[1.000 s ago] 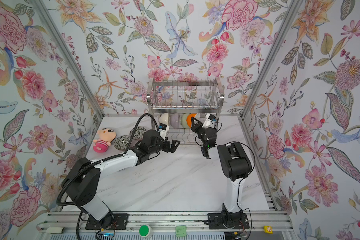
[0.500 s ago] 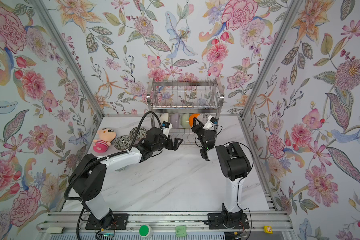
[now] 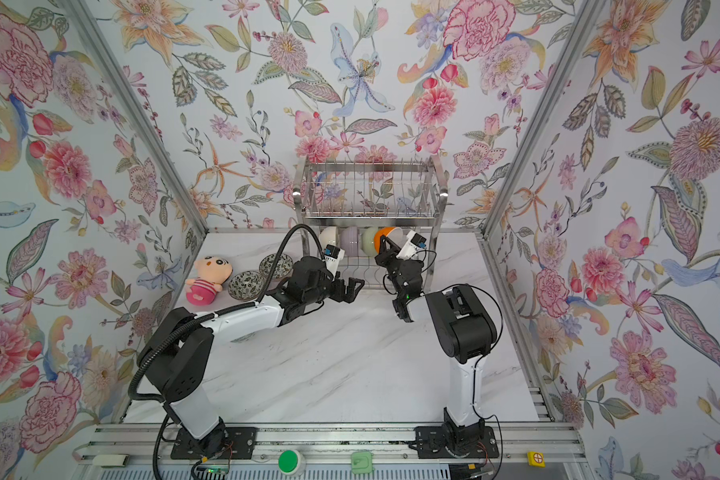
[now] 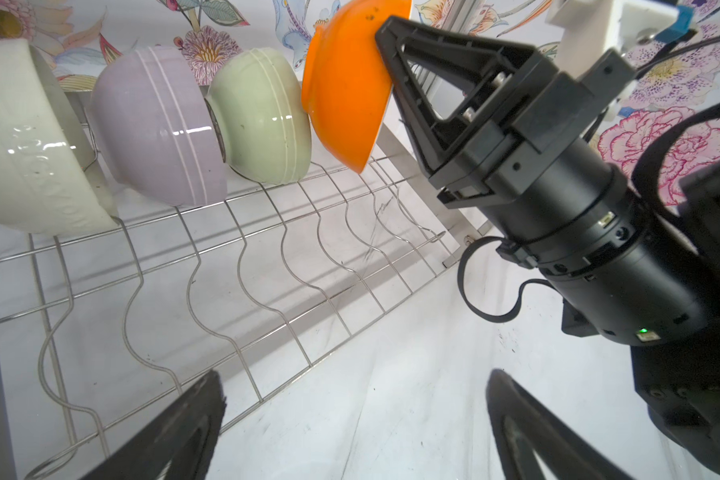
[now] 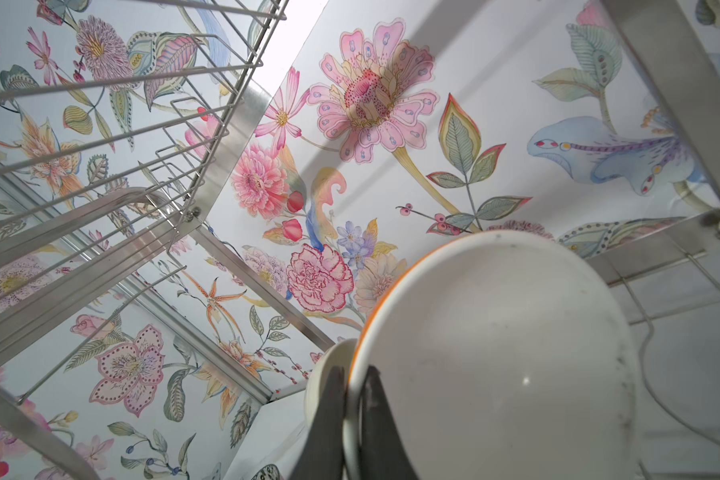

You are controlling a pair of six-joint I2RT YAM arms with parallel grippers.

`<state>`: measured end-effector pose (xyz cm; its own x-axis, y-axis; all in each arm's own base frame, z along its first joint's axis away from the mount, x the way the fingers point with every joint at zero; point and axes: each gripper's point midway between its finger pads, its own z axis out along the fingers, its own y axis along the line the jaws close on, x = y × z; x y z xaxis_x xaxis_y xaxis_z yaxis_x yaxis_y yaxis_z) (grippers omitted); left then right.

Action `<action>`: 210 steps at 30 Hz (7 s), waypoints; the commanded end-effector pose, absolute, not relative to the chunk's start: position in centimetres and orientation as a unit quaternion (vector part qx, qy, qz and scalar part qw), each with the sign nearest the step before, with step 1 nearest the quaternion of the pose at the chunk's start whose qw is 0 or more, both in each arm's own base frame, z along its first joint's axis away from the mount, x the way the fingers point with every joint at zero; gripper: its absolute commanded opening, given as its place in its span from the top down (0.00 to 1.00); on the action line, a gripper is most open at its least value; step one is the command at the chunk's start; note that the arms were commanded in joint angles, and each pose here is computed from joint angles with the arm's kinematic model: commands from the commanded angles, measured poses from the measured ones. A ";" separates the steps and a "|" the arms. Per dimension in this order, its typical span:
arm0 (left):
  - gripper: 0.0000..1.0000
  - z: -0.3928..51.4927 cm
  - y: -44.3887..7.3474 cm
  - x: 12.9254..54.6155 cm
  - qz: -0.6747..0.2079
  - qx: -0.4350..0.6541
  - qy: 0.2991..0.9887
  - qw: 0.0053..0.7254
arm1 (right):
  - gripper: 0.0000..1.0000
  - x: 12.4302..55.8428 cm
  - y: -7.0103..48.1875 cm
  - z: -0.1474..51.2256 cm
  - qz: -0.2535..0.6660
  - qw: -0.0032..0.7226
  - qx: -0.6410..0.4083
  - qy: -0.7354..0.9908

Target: Load the bowls into the dish rack

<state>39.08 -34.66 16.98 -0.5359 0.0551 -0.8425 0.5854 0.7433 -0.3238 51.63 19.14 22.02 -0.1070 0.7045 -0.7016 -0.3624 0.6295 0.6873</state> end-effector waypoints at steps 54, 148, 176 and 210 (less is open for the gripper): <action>0.01 17.7 -31.5 39.7 -0.282 0.193 0.824 0.453 | 1.00 58.4 17.5 19.8 0.400 0.690 0.236 0.556; 0.01 17.0 -30.5 40.3 -0.286 0.185 0.823 0.454 | 0.80 60.4 14.6 12.2 0.314 0.591 0.278 0.689; 0.01 16.9 -30.6 40.2 -0.289 0.182 0.825 0.450 | 0.67 59.0 14.6 12.7 0.311 0.594 0.273 0.690; 0.01 18.1 -30.4 39.1 -0.290 0.170 0.830 0.445 | 0.50 56.6 14.6 16.0 0.311 0.609 0.270 0.678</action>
<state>39.93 -30.66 17.35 -0.5443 0.0322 -0.8383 0.5417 0.7765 -0.3219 57.19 14.43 14.23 -0.1386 0.7451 -0.6524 0.0019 0.6589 0.7522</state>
